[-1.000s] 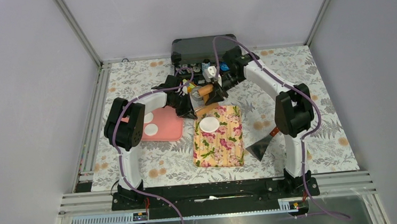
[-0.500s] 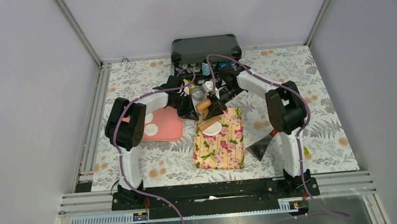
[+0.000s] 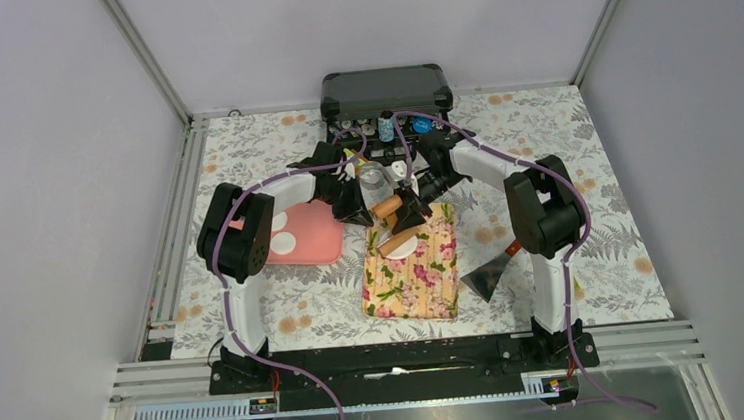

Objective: Roll out the dumpling wrappers from the dough
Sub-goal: Flatten out the dough on the work surface.

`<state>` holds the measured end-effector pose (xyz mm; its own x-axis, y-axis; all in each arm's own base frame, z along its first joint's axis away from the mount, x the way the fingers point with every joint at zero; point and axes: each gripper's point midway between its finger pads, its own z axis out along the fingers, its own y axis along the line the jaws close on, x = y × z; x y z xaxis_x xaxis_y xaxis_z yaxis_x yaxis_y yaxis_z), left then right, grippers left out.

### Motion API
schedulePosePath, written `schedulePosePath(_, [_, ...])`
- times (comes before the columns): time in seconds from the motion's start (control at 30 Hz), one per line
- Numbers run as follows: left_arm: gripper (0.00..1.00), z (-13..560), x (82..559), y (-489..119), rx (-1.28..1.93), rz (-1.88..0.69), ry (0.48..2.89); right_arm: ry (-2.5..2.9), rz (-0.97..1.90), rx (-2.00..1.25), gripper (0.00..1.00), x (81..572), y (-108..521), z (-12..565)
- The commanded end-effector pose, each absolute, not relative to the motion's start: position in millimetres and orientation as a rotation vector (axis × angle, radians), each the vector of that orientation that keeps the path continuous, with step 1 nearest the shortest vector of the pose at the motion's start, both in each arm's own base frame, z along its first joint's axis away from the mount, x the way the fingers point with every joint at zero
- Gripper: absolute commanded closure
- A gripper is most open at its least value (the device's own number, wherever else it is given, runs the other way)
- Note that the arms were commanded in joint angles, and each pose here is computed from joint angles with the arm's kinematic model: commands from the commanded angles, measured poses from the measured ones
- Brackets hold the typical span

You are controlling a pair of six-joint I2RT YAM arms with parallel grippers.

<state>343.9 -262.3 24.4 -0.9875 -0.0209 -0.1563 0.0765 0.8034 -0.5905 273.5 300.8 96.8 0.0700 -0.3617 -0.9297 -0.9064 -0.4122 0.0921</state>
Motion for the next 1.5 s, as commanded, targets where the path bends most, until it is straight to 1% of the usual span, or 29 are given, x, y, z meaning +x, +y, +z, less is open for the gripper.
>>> schedulePosePath(0.0, [1.0, 49, 364, -264, 0.05, -0.982, 2.738, 1.47, 1.405, -1.894, 1.0, 244, 280, 68])
schedulePosePath(0.53, [1.0, 53, 366, -261, 0.046, -0.982, 2.733, 1.509, 1.51, -1.843, 1.0, 228, 278, 68])
schedulePosePath(0.87, [1.0, 50, 366, -261, 0.051, -0.973, 2.736, 1.529, 1.493, -1.809, 1.0, 230, 279, 69])
schedulePosePath(1.0, [1.0, 46, 366, -260, 0.07, -0.962, 2.745, 1.513, 1.49, -1.776, 1.0, 230, 282, 92])
schedulePosePath(1.17, [1.0, 41, 364, -262, 0.147, -0.966, 2.766, 1.442, 1.463, -1.712, 1.0, 238, 292, 154])
schedulePosePath(1.33, [1.0, 38, 361, -262, 0.242, -0.94, 2.782, 1.453, 1.391, -1.595, 1.0, 274, 310, 197])
schedulePosePath(1.47, [1.0, 33, 358, -267, 0.293, -0.959, 2.802, 1.464, 1.334, -1.507, 1.0, 307, 326, 198])
